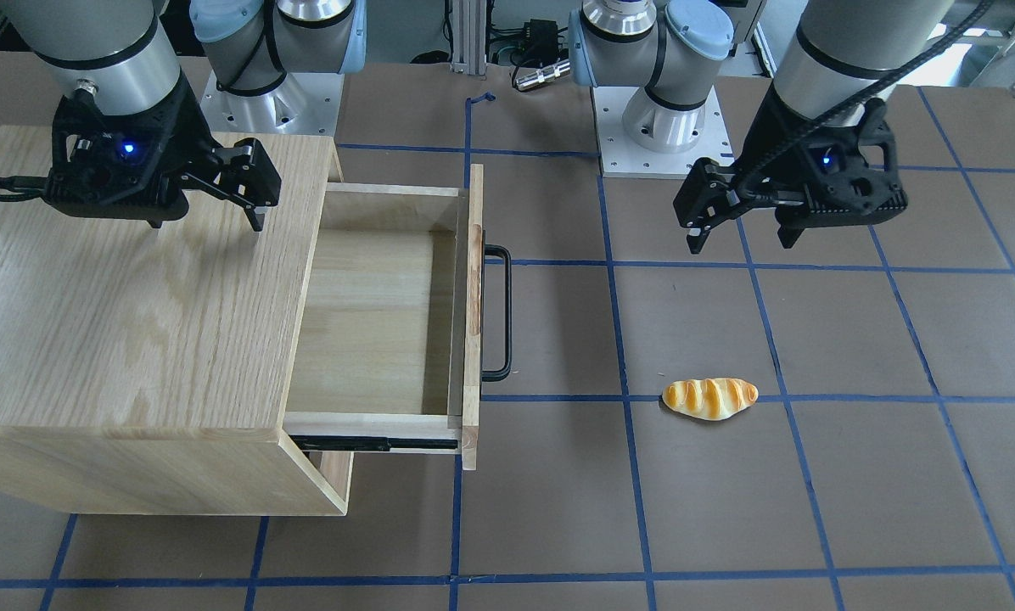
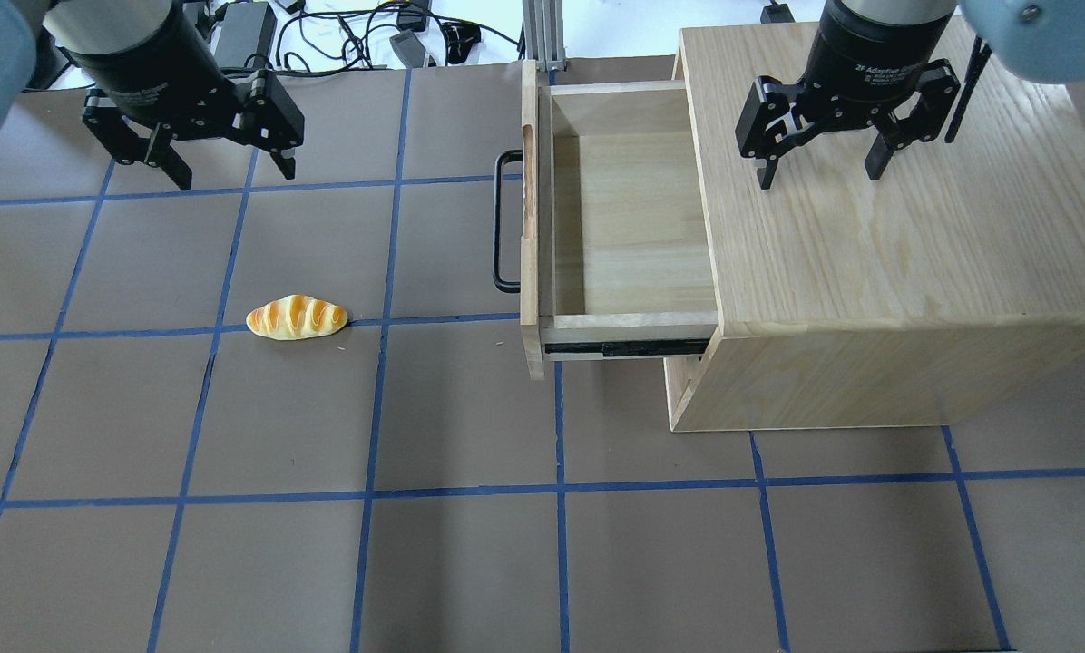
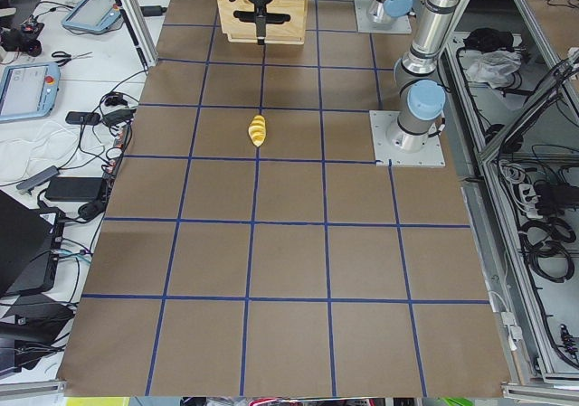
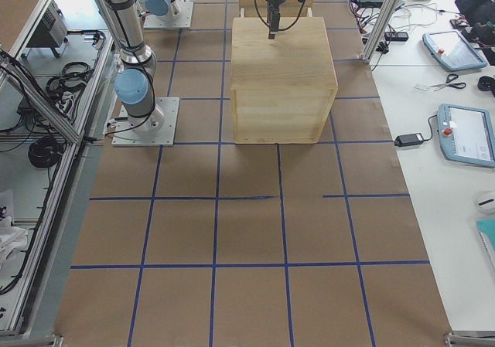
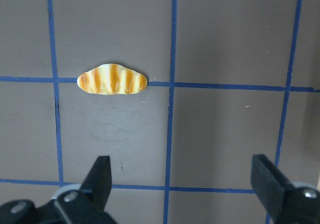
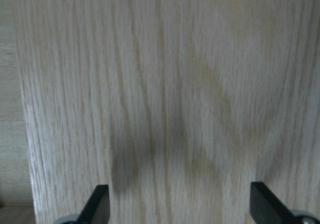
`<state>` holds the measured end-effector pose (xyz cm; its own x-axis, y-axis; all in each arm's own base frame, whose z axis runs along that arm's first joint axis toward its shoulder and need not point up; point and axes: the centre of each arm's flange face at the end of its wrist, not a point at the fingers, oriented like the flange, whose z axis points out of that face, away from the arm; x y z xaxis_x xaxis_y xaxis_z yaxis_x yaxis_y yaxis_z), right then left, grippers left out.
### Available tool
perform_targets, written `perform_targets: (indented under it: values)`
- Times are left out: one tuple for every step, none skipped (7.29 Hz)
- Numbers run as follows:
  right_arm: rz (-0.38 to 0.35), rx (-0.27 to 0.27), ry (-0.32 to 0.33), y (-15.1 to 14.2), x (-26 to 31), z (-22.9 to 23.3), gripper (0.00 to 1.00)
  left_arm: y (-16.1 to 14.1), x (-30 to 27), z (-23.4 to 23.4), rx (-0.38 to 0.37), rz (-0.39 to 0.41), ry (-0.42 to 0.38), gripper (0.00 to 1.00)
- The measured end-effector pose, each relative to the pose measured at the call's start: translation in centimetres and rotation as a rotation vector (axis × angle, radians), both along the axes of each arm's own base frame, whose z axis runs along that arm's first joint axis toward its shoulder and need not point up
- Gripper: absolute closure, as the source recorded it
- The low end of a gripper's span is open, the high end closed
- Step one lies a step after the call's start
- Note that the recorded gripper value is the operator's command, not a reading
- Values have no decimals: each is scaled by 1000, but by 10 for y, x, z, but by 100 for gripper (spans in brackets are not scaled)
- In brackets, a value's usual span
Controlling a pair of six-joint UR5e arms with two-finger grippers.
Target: Open upper drawer
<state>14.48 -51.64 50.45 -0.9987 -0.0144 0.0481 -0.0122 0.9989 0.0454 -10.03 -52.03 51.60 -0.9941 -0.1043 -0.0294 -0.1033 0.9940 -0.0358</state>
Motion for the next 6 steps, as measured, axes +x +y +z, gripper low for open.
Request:
perform_targets:
  values:
    - [0,0,0,0,0,0,0,7,12,6,14,19,-2,0]
    - [0,0,0,0,0,0,0,10,17,8,19,25,0,0]
    - [0,0,0,0,0,0,0,11,18,8,22,27,3,0]
    - [0,0,0,0,0,0,0,11,16,8,23,30,7,0]
    - [0,-1,0,0,0,0,0,11,15,8,24,33,17,0]
    - [1,-1,0,0,0,0,0,10,14,7,23,34,26,0]
